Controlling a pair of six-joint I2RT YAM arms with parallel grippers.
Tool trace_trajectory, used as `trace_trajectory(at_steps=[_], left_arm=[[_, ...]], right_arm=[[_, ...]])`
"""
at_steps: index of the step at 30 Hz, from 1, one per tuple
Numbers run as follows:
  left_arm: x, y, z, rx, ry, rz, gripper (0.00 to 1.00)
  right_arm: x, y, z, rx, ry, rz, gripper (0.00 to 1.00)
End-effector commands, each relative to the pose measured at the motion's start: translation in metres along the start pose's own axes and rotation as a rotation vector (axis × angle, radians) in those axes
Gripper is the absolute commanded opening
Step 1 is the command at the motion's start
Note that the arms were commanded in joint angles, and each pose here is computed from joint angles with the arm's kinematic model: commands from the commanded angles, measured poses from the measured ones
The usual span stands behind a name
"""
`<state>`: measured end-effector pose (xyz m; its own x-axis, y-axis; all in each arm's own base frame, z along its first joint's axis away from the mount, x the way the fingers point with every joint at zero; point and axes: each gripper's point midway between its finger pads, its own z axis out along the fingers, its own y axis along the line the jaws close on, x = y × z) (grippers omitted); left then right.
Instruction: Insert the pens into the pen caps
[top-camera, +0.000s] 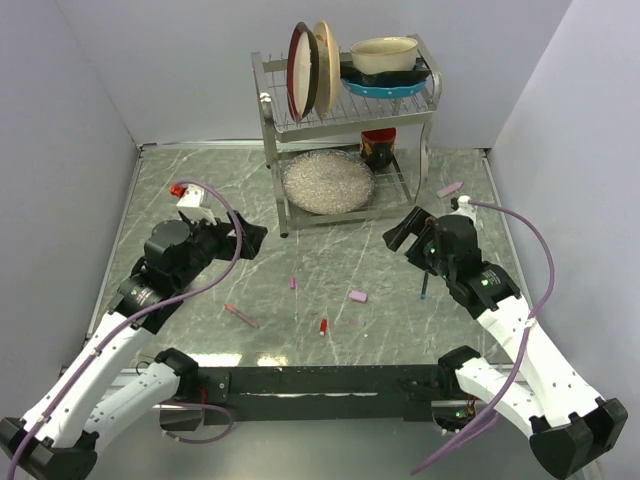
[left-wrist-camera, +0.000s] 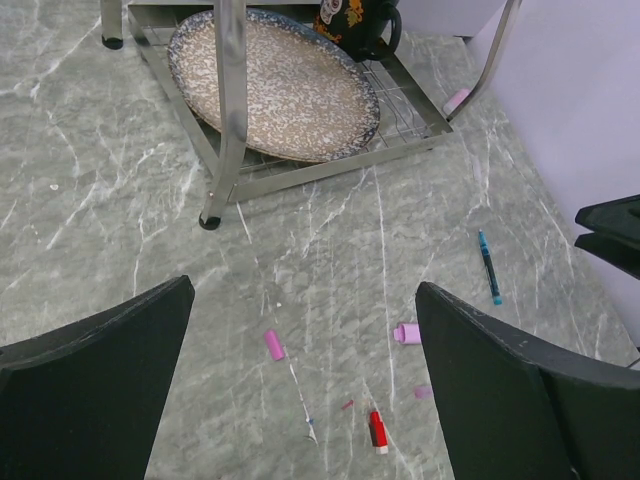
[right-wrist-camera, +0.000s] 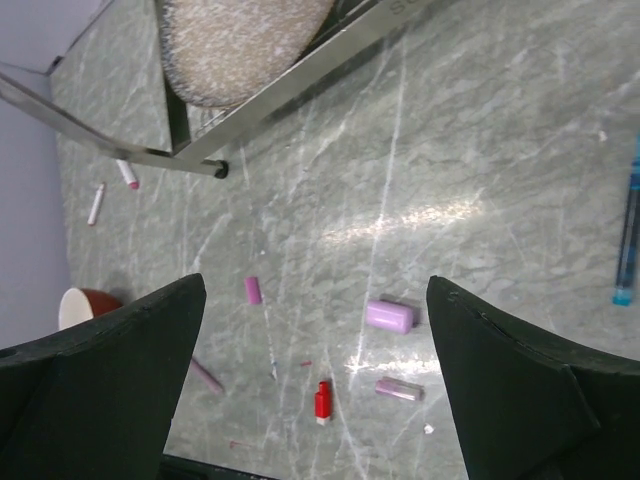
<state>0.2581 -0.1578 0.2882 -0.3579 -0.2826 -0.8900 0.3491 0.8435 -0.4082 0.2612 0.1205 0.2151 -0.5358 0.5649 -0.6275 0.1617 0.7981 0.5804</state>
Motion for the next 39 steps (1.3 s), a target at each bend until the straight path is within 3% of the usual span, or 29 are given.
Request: trace_trajectory(at_steps=[1, 7, 14, 16, 17, 19, 24, 39], left_arm=[[-0.009, -0.005, -0.001, 0.028, -0.035, 0.015, 0.99], [-0.011, -0.006, -0.004, 0.032, -0.043, 0.014, 0.99], [-0.015, -0.008, -0.009, 0.043, -0.066, 0.008, 0.99], [-0.014, -0.008, -0.009, 0.043, -0.067, 0.006, 0.99], [-0.015, -0.008, -0.009, 0.044, -0.07, 0.006, 0.99], [-0.015, -0.008, -0.01, 0.042, -0.069, 0.008, 0.99], [-0.015, -0.008, -0.01, 0.047, -0.071, 0.006, 0.99], [-0.016, -0.009, -0.01, 0.047, -0.075, 0.005, 1.0]], right_arm=[[-0.012, -0.013, -0.004, 0.067, -0.06, 0.016, 1.0], [0.008, -0.035, 0.002, 0.165, 0.023, -0.029, 0.99], [0.038, -0.097, 0.02, 0.485, 0.141, -0.088, 0.94], [0.041, -0.111, 0.025, 0.566, 0.164, -0.135, 0.88], [0.038, -0.121, 0.024, 0.634, 0.158, -0.163, 0.8], [0.036, -0.132, 0.023, 0.687, 0.146, -0.176, 0.72], [0.048, -0.149, 0.038, 0.663, 0.223, -0.15, 0.59], [0.057, -0.176, 0.062, 0.66, 0.336, -0.132, 0.46]])
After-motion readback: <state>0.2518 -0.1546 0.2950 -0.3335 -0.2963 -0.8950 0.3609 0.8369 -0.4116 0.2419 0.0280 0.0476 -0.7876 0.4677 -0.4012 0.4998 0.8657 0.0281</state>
